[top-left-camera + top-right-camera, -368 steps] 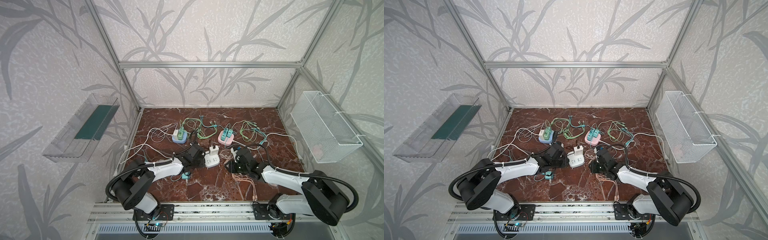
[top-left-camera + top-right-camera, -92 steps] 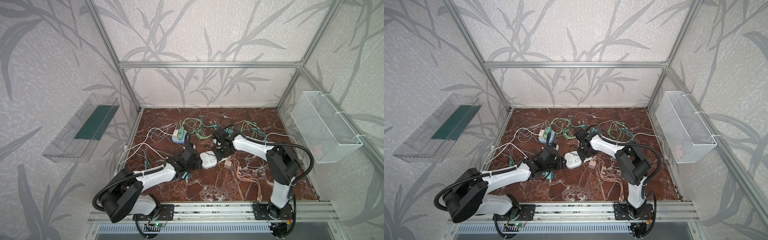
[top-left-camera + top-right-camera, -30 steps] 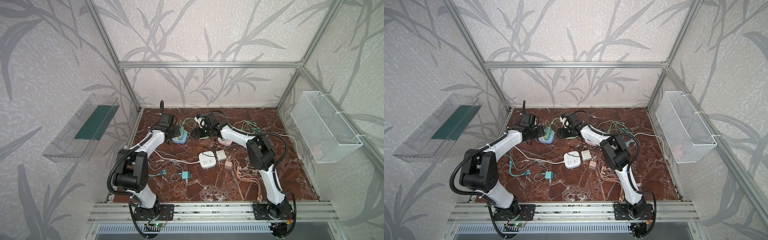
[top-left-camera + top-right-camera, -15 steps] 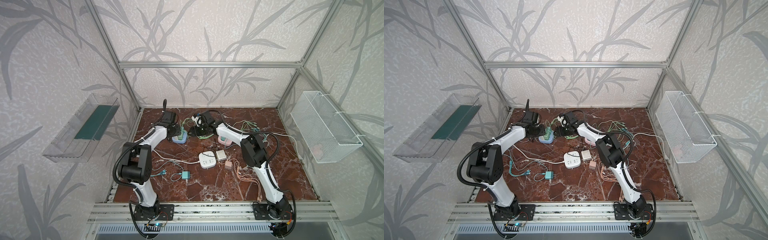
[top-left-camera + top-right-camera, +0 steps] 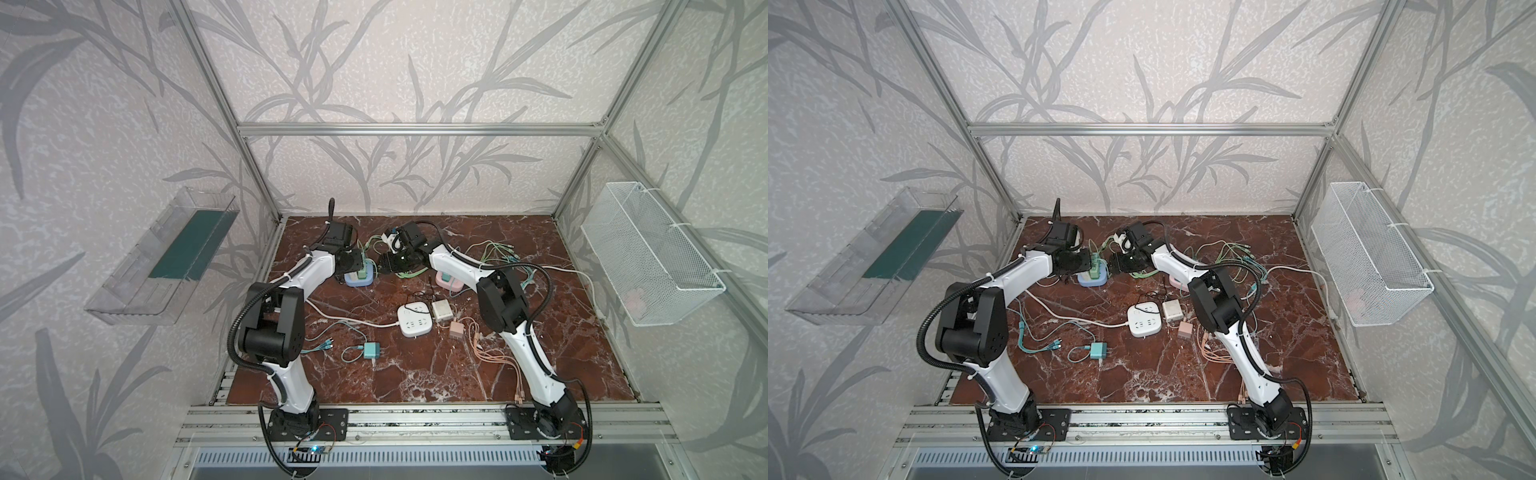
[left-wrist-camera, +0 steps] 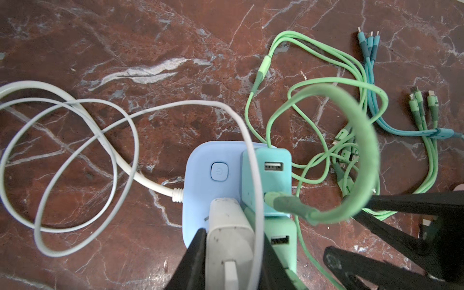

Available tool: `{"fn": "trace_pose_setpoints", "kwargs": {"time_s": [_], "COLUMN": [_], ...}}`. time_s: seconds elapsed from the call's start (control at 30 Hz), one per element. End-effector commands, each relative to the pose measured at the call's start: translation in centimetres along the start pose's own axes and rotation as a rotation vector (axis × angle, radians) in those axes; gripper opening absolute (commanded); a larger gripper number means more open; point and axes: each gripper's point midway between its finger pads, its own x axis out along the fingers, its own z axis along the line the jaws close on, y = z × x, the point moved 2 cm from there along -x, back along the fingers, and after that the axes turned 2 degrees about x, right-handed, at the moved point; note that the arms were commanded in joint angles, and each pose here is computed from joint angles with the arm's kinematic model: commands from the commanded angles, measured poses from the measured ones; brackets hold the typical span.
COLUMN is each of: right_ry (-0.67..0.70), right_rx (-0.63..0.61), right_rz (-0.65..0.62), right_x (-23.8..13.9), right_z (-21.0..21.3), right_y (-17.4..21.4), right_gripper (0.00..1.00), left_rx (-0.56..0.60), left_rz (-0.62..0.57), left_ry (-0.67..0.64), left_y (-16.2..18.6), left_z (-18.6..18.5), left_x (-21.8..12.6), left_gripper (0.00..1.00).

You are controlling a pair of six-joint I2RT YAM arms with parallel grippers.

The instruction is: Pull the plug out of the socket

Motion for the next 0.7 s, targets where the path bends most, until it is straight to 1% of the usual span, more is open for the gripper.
{"fn": "trace_pose_setpoints", "kwargs": {"time_s": [0.0,0.23,0.37,0.57,0.67], "right_ry": [-0.006,-0.003,-0.018,-0.027,-0.036], "right_rx": [0.014,-0.017,-0.015,0.005,0.000], "right_rz": [0.028,0.025,0.035,0.068,0.082], "right_x": [0.3,-0.1,-0.1,0.2,0.4], "right_z": [-0.2,0.0,0.3,-0.1,0.1], "right_y": [0.4,0.3,0.5,1.8,2.4], "right_gripper": [0.63,0.63,0.63,0.58,0.56], "left_rx": [0.015,0.049,0.051,0.070,0.079], "left_rz": [0.058,0.074,0.080,0.081,0.085], "left_ry": [0.011,0.034,0.057,0.090,0.085], "left_y": [2.1,3.4,4.0,4.8,5.1], "left_z": [-0.4,-1.2,-1.4,-2.2,-2.3], "left_x": [-0.5,-1.3,-1.9,-2.3,-2.4], "left_gripper": [0.28,0.27,0.27,0.27,0.27]}}
